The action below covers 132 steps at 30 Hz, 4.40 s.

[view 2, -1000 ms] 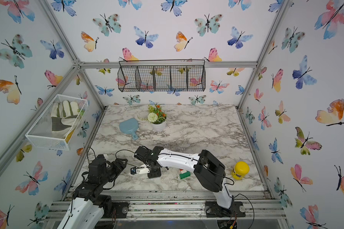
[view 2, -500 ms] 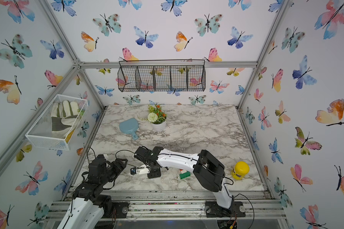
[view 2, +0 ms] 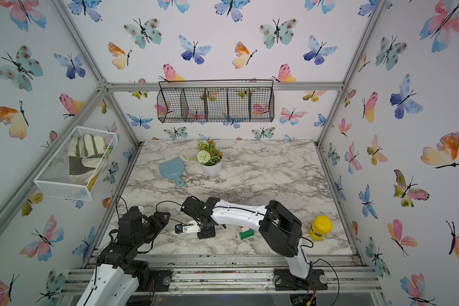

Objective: Assemble the number 1 with lego
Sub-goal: Assemble the lego brick with the lego brick.

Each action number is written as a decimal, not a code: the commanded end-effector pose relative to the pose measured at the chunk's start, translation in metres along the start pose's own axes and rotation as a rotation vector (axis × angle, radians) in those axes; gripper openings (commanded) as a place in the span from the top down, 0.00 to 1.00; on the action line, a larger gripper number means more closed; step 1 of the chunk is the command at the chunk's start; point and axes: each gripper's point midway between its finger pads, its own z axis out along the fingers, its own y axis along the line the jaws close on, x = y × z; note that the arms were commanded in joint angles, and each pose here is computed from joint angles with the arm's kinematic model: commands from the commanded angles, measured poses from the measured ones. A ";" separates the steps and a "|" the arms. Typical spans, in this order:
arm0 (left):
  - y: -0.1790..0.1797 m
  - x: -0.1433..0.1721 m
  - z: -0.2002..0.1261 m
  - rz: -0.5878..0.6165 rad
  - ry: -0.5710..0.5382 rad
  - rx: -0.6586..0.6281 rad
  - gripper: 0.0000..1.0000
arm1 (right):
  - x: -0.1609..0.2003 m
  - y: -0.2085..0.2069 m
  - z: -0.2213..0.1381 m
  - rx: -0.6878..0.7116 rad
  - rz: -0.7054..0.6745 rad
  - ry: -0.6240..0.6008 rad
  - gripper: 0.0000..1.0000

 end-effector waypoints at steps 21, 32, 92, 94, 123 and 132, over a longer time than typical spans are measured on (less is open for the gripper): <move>-0.021 -0.005 -0.006 0.051 0.014 0.062 0.20 | -0.017 -0.001 -0.051 -0.037 0.196 -0.317 0.20; -0.073 0.066 -0.003 0.196 0.412 0.373 0.31 | 0.024 -0.016 -0.088 0.034 1.186 -0.516 0.45; -0.076 0.137 0.030 0.375 0.684 0.270 0.57 | 0.027 -0.052 -0.076 -0.053 1.354 -0.384 0.58; -0.079 0.137 0.028 0.374 0.686 0.284 0.53 | 0.030 -0.046 -0.071 -0.072 1.360 -0.366 0.58; -0.041 0.157 0.031 0.367 0.787 0.178 0.68 | 0.032 0.011 -0.002 -0.355 1.375 -0.217 0.65; -0.021 0.162 0.032 0.385 0.810 0.114 0.74 | 0.040 0.016 0.007 -0.349 1.388 -0.171 0.67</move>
